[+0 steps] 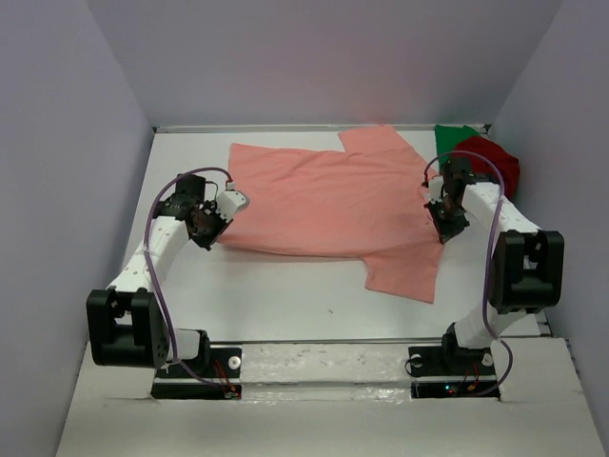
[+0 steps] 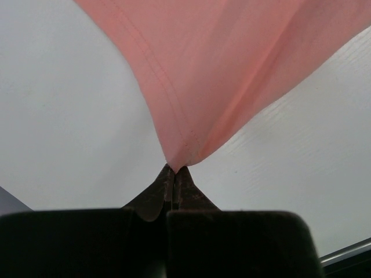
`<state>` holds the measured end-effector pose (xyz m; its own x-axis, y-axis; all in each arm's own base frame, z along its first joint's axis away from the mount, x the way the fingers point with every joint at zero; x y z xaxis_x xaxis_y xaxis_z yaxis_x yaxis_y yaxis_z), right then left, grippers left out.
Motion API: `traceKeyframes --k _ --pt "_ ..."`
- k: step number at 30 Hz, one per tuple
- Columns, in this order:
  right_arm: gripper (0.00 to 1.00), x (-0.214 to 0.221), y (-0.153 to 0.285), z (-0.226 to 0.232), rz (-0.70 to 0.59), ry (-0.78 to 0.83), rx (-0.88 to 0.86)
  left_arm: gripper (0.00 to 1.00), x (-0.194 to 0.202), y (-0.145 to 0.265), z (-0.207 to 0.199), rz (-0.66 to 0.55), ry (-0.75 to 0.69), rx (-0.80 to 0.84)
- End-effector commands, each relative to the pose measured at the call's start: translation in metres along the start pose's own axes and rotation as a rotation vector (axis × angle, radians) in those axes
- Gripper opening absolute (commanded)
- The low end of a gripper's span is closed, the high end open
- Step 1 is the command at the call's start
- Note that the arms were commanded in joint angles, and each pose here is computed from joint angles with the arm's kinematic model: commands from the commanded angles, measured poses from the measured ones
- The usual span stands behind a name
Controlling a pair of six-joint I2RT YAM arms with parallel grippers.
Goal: Fold and stack the t-shirts
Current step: Fold the flattened tshirt in 1/3 of the way
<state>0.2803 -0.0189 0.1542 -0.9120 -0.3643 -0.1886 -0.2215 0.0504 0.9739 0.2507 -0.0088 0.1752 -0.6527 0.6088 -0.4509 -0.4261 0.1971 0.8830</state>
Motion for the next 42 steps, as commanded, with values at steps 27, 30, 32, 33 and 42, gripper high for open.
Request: traceKeyframes --k 27,30,32,33,42 --pt "0.0 -0.079 -0.006 -0.049 -0.056 -0.023 0.127 0.0 -0.033 -0.021 0.036 0.016 0.072 -0.059" --pt "0.0 -0.088 -0.005 -0.054 -0.067 -0.024 0.138 0.0 -0.036 -0.026 0.039 0.018 0.077 -0.058" --pt "0.0 -0.089 -0.011 -0.058 -0.052 -0.028 0.136 0.0 -0.038 -0.03 0.041 0.024 0.078 -0.051" --pt "0.0 -0.092 -0.011 -0.06 -0.056 -0.026 0.138 0.0 -0.04 -0.031 0.042 0.023 0.078 -0.05" --pt "0.0 -0.106 -0.037 -0.067 -0.015 -0.007 0.135 0.0 -0.047 -0.046 0.047 0.027 0.099 -0.025"
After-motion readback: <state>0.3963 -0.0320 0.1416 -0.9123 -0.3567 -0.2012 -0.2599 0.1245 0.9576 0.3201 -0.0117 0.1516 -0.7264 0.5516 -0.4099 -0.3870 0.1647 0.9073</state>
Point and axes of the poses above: each gripper's point midway between its finger pads, its own y axis back along the fingers, its own z axis along the line the jaws close on, x = y × z, the point moved 8 cm from there along y, back along the fingers, and after that the axes turned 5 degrees about y, right-handed, at the moved point
